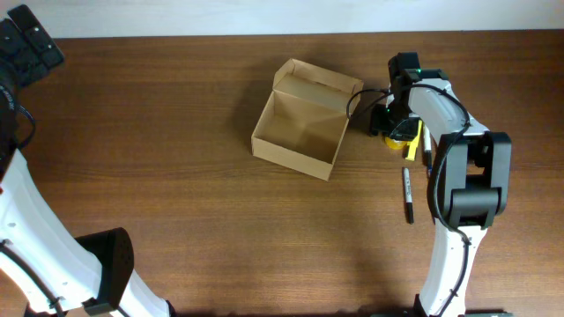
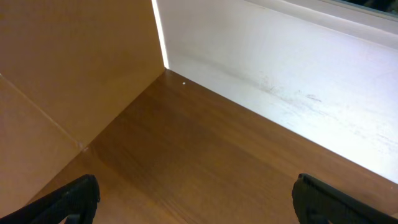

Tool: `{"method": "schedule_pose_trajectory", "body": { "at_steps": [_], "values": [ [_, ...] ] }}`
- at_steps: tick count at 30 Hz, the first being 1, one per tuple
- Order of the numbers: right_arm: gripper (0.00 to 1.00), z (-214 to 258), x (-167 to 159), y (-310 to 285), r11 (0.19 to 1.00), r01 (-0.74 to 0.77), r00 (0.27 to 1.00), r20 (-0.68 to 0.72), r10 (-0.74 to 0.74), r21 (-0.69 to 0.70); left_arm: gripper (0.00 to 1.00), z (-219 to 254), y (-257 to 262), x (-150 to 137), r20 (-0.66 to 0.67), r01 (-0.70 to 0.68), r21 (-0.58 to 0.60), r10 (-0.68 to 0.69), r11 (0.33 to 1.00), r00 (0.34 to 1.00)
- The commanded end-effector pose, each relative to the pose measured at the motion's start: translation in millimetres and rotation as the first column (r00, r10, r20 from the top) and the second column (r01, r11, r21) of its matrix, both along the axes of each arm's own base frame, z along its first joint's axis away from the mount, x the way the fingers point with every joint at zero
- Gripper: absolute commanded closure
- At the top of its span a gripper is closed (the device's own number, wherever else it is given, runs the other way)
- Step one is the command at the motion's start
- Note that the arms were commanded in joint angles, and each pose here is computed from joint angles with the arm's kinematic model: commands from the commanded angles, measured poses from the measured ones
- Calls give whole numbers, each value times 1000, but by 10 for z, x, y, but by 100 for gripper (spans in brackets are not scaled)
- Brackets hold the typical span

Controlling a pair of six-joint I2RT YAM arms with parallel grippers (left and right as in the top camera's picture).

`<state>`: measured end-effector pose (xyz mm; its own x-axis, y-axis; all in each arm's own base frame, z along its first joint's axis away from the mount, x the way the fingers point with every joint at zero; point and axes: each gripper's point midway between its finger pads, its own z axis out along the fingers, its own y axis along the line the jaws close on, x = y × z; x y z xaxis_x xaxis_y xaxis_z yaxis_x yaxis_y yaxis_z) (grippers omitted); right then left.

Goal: Pack container
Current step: 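Reach the right gripper to the clear tape roll and grasp it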

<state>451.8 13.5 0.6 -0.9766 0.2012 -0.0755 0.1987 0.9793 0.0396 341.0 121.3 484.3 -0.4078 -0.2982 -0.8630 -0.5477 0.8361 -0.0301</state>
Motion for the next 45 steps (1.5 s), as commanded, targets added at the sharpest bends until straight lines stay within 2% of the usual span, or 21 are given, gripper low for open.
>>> {"method": "schedule_pose_trajectory", "body": {
  "at_steps": [1, 16, 19, 25, 35, 45],
  "values": [
    [39, -123, -23, -49, 999, -8, 1000, -30, 7, -36, 0, -31, 18, 23, -12, 4, 1, -4, 1000, 1000],
    [39, -122, -10, -123, 999, 12, 1000, -25, -13, -39, 0, -30, 18, 24, -12, 4, 1, -4, 1000, 1000],
    [58, -123, -24, -183, 999, 26, 999, -30, -27, -38, 0, -31, 18, 23, -12, 4, 1, -4, 1000, 1000],
    [65, -124, -60, -246, 999, 41, 998, -45, -42, -35, 0, -31, 18, 23, -12, 4, 1, -4, 1000, 1000],
    [95, -125, -94, -245, 999, 40, 997, -58, -42, -36, 0, -31, 18, 23, -12, 4, 1, -4, 1000, 1000],
    [96, 41, -27, -245, 999, 35, 998, -49, -37, -35, 0, -31, 18, 23, -12, 4, 1, -4, 1000, 1000]
  ]
}}
